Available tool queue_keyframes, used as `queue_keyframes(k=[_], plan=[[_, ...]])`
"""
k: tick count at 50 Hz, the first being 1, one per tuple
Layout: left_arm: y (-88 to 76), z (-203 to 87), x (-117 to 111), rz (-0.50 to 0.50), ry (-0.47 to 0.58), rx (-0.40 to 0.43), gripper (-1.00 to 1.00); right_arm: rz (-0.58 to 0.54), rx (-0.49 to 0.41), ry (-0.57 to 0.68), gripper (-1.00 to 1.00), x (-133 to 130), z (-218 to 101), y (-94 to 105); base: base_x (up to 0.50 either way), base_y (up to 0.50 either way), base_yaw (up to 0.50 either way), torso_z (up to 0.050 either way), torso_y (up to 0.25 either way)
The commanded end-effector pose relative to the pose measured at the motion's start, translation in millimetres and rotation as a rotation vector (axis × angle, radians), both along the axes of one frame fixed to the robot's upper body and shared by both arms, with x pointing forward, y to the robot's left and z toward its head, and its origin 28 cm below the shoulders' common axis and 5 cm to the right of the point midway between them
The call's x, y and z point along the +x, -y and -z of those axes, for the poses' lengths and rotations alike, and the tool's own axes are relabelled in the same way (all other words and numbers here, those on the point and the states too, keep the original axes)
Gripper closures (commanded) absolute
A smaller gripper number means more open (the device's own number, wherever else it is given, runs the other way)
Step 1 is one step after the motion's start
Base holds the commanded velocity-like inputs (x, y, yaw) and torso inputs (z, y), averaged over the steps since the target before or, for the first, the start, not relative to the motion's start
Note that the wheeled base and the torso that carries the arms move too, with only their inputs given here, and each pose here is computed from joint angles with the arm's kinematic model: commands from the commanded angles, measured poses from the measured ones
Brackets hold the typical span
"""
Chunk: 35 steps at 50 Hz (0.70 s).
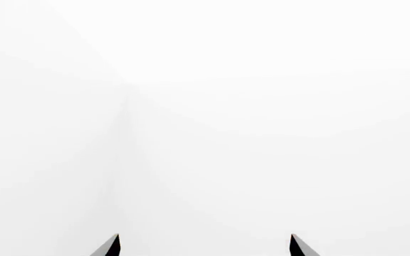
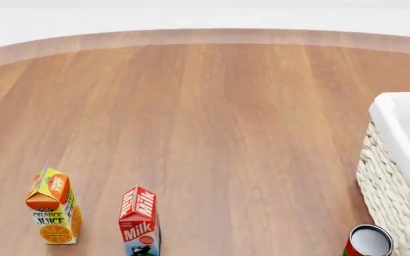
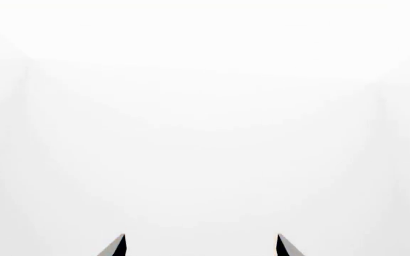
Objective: Pick the milk and place it in the basket.
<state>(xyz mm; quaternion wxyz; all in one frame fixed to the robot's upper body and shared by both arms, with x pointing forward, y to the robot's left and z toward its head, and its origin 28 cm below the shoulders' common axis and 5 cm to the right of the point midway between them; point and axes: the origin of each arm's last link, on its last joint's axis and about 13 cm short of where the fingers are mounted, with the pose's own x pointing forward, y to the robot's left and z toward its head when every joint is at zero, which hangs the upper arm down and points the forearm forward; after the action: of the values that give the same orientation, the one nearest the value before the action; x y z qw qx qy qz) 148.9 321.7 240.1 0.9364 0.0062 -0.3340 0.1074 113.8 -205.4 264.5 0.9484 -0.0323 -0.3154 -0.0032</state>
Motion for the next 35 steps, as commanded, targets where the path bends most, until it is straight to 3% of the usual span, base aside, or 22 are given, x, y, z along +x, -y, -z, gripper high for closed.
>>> queue_keyframes(k=[1, 35], plan=[[-2.7, 1.4, -1.0, -0.022, 0.009, 0.001, -1.00, 0.028, -0.001, 0.020, -1.00, -0.9, 0.4, 3.5, 0.50, 0.00, 0.00, 0.000, 0.000], [-2.9, 2.7, -2.2, -0.024, 0.007, 0.001, -1.00, 0.031, -0.007, 0.012, -1.00, 0.3, 4.3, 2.6, 0.50, 0.00, 0.00, 0.000, 0.002]])
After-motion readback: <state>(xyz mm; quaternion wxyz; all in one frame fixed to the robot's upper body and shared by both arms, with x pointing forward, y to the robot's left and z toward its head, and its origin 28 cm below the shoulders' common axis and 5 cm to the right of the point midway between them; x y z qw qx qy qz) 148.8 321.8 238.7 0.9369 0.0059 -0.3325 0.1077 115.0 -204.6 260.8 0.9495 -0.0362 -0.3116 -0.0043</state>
